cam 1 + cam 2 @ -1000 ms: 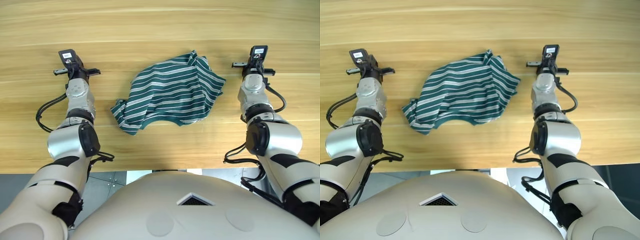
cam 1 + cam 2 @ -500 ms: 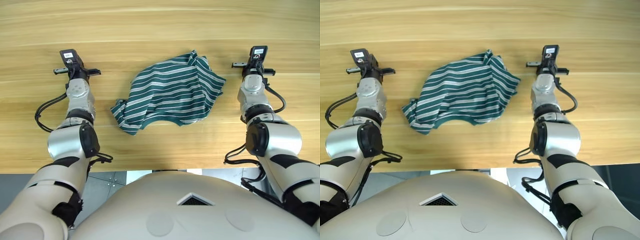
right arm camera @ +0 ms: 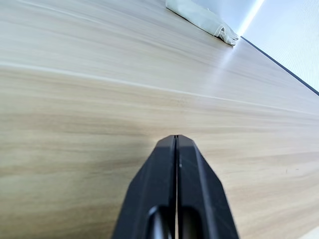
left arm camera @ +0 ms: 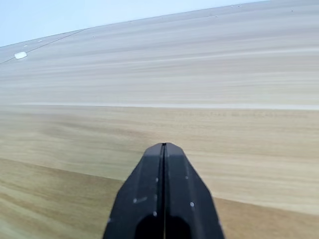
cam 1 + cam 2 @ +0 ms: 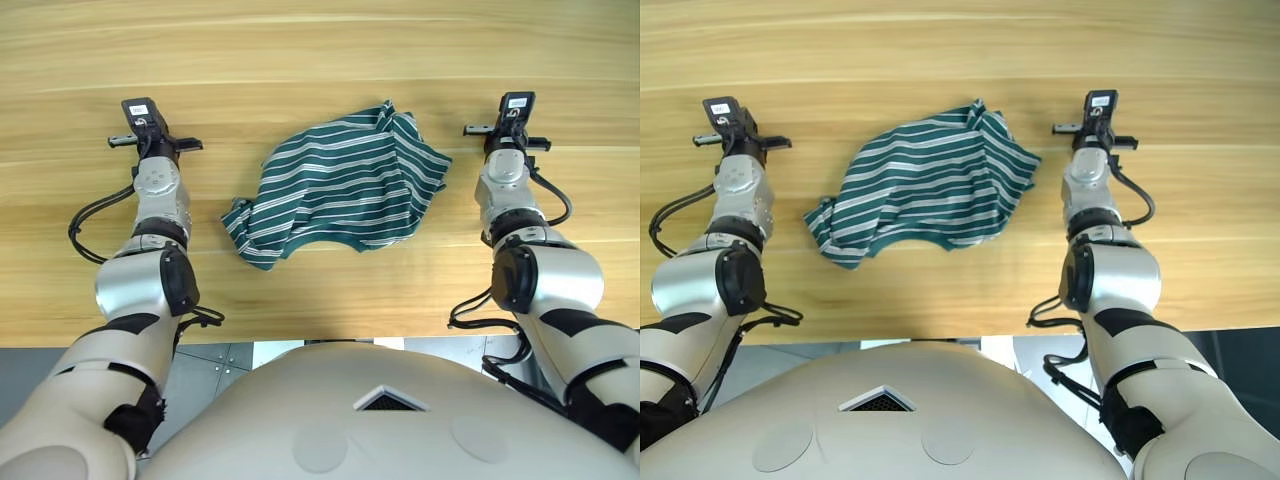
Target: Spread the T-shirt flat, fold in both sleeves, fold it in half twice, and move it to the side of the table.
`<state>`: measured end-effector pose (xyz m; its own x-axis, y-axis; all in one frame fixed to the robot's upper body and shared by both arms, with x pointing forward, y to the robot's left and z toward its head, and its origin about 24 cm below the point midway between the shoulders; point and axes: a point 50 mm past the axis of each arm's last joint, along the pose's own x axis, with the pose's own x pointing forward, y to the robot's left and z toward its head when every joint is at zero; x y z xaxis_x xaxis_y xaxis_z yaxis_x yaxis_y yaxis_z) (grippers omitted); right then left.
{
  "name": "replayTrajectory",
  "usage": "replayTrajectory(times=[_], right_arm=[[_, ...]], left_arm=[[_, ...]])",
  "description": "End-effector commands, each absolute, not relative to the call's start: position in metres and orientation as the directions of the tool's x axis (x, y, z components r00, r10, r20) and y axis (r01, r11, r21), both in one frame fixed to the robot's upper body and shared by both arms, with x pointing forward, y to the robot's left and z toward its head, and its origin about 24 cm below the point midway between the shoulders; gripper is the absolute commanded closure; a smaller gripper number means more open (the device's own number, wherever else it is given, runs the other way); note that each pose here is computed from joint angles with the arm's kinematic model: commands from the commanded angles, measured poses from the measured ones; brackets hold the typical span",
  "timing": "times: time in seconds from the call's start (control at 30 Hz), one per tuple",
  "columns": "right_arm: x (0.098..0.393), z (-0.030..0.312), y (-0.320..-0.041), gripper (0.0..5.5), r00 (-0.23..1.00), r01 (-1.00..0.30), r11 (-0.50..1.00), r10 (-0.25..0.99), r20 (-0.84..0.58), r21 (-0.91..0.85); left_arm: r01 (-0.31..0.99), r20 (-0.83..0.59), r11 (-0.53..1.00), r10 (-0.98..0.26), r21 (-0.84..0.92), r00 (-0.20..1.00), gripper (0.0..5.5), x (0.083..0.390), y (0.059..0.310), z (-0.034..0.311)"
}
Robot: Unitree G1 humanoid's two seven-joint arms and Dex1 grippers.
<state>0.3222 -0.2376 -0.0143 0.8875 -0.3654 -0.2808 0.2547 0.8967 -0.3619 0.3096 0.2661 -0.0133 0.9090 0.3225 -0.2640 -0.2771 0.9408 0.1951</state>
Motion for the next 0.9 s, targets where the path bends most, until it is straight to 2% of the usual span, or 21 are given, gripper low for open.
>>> replayTrajectory(times=[0.03,0.13,0.2,0.27,0.33,0.4,0.43,0.47,0.53,0.6,0.67,0.8,0.9], right_arm=[[0.296,-0.048,-0.234,5.46,0.813,0.238,0.899,-0.391,-0.431,-0.368],[0.297,-0.047,-0.232,5.46,0.83,0.224,0.902,-0.374,-0.413,-0.368],[0.299,-0.045,-0.229,5.46,0.846,0.228,0.925,-0.343,-0.407,-0.305],[0.305,-0.036,-0.23,5.46,0.889,0.233,0.958,-0.28,-0.363,-0.169],[0.314,-0.02,-0.229,5.46,0.949,0.163,0.98,-0.188,-0.253,-0.116],[0.321,0.001,-0.223,5.46,0.996,-0.014,0.99,0.001,-0.091,-0.139],[0.319,0.011,-0.218,5.46,0.991,-0.135,0.972,0.136,-0.009,-0.194],[0.312,0.019,-0.212,5.46,0.955,-0.27,0.927,0.293,0.052,-0.259],[0.297,0.026,-0.205,5.46,0.864,-0.438,0.825,0.496,0.085,-0.357],[0.276,0.027,-0.203,5.46,0.742,-0.59,0.672,0.67,0.027,-0.447],[0.252,0.025,-0.203,5.46,0.614,-0.704,0.502,0.785,-0.077,-0.502],[0.213,0.032,-0.206,5.46,0.393,-0.824,0.23,0.89,-0.23,-0.518],[0.202,0.036,-0.199,5.46,0.283,-0.854,0.09,0.907,-0.313,-0.513]], left_arm=[[-0.239,-0.382,0.949,0.302,0.204,0.873,5.5,0.293,0.256,-0.04],[-0.238,-0.381,0.949,0.303,0.208,0.873,5.5,0.293,0.256,-0.04],[-0.254,-0.359,0.948,0.308,0.191,0.881,5.5,0.294,0.257,-0.037],[-0.283,-0.28,0.957,0.288,0.061,0.916,5.5,0.298,0.262,-0.026],[-0.235,-0.146,0.972,0.229,-0.027,0.962,5.5,0.303,0.268,-0.009],[-0.013,0.108,0.998,0.019,-0.053,0.994,5.5,0.307,0.268,0.022],[0.131,0.24,0.991,-0.124,-0.012,0.963,5.5,0.303,0.266,0.038],[0.279,0.339,0.958,-0.286,0.068,0.896,5.5,0.294,0.264,0.053],[0.473,0.406,0.857,-0.514,0.204,0.756,5.5,0.272,0.257,0.071],[0.618,0.323,0.698,-0.716,0.363,0.619,5.5,0.243,0.252,0.077],[0.696,0.186,0.539,-0.834,0.474,0.519,5.5,0.219,0.251,0.079],[0.753,-0.031,0.3,-0.92,0.586,0.391,5.5,0.188,0.251,0.091],[0.77,-0.194,0.119,-0.933,0.626,0.302,5.5,0.176,0.242,0.095]])
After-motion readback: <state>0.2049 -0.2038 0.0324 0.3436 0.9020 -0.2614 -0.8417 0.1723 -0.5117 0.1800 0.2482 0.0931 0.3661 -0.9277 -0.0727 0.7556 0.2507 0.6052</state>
